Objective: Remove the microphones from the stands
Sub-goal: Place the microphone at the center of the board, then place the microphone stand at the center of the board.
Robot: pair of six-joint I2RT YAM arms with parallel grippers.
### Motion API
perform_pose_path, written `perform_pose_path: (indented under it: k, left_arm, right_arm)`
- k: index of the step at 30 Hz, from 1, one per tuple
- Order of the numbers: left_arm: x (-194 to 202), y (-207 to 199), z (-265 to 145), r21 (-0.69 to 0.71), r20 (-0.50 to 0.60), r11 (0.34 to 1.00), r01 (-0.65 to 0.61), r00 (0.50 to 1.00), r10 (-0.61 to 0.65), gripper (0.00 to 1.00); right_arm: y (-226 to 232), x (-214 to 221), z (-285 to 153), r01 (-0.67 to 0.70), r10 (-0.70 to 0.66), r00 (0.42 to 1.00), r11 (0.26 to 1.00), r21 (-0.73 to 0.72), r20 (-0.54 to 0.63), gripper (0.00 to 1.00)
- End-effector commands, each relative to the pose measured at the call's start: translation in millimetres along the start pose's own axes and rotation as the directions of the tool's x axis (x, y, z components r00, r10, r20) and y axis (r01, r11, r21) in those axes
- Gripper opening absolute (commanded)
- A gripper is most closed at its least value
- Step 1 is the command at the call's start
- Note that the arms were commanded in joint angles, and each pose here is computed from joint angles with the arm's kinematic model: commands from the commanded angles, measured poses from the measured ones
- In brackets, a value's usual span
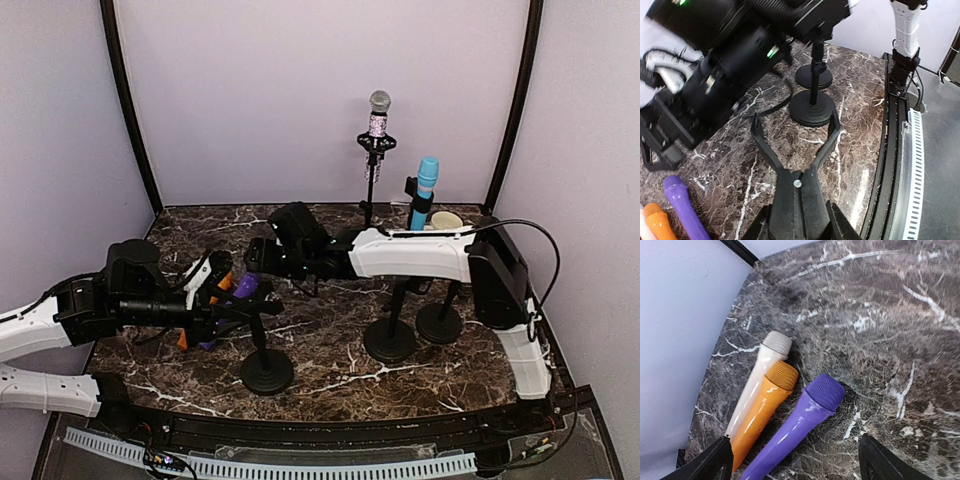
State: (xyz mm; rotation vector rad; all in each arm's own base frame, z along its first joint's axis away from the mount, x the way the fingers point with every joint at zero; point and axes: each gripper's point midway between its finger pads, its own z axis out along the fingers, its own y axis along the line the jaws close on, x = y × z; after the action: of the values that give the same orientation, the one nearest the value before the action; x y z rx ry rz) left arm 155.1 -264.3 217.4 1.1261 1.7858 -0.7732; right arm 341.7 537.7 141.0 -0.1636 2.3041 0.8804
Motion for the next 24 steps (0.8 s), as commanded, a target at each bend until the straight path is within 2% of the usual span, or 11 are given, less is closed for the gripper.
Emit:
perform_pose_path:
  k: [1,6,12,19,24]
  left_arm:
    - [-41.1,20.8,-8.8,-0.12,0.162,0.992,0.035,0.987,-0.015,0.04]
    - [-64.2,33.1,8.6,-0.148,0.204,0.986,0.072,0.978,-0.041,0.03]
    - [-98.8,42.8,38.3,-0.148,0.221,0.988,0.051,0.975,-0.018,0.03]
    - [-133.8,57.6,86.4,-0.156,0.21,0.988,-0.004,0.977,0.037,0.02]
    - [-164.3,70.7,128.6,-0.157,0.222,0.987,-0.019,0.973,0.054,0.02]
  right_arm:
    - [44.1,-75.3,-93.4,0.119,-0.103,0.979,0.99,-0.081,0.176,0.88]
    - [40.5,-103.3,-180.0,0.184,-0.159,0.947,0.981,-0.064,0.281,0.9]
    - [-8.0,-128.7,-275.0,0.201,-0.222,0.9,0.975,0.096,0.375,0.94]
    - [-80.9,-137.3,-331.7,0.121,-0.2,0.891,0.97,0.211,0.407,0.97]
    - [-123.7,-137.8,-337.9,0.075,-0.18,0.902,0.96,0.269,0.392,0.98]
